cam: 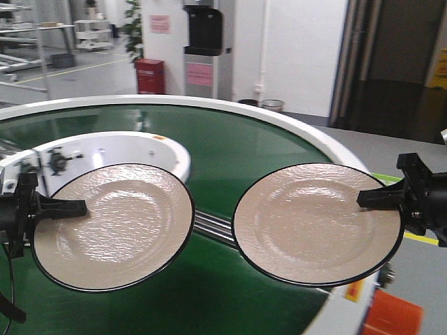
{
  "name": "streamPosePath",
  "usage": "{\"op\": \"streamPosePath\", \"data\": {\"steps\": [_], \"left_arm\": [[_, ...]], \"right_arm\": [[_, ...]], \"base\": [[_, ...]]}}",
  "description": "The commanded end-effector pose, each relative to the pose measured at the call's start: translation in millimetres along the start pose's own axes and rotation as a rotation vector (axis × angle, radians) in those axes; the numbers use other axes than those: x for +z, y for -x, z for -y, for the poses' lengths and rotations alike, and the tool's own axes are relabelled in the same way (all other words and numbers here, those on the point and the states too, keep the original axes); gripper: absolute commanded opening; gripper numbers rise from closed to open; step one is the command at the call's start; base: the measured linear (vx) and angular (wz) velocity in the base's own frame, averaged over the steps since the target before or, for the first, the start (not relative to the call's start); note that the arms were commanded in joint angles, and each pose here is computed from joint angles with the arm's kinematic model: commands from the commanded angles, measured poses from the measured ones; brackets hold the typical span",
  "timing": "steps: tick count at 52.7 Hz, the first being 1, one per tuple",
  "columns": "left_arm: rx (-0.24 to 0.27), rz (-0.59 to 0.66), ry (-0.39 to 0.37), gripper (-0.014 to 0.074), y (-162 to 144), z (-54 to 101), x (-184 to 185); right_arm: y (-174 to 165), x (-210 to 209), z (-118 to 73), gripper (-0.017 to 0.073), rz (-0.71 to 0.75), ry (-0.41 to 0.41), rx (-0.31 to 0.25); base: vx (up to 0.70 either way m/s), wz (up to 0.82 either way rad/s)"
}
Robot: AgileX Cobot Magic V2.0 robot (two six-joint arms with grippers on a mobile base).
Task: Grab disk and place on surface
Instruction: 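Drive the base to the steel table holding both plates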
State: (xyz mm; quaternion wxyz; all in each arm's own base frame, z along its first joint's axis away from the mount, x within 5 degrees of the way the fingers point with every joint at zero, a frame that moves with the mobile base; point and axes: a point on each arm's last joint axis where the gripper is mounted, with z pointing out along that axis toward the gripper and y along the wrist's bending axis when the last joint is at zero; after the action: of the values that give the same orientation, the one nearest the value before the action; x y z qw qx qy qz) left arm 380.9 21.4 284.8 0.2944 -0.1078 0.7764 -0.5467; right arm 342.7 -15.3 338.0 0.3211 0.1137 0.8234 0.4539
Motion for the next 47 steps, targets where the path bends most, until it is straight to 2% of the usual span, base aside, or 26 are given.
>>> {"op": "streamPosePath", "data": {"steps": [1,47], "left_arm": [[0.028,0.042,-0.175,-0.0002,4.2,46.7,-10.0],[0.028,0.042,-0.175,-0.0002,4.2,46.7,-10.0]], "right_arm": [[6.7,-16.5,-32.7,-0.0009,0.086,0.123,-0.005],[6.7,-16.5,-32.7,-0.0009,0.086,0.123,-0.005]], "base": [[-0.12,-0.49],[-0.12,-0.47]]}}
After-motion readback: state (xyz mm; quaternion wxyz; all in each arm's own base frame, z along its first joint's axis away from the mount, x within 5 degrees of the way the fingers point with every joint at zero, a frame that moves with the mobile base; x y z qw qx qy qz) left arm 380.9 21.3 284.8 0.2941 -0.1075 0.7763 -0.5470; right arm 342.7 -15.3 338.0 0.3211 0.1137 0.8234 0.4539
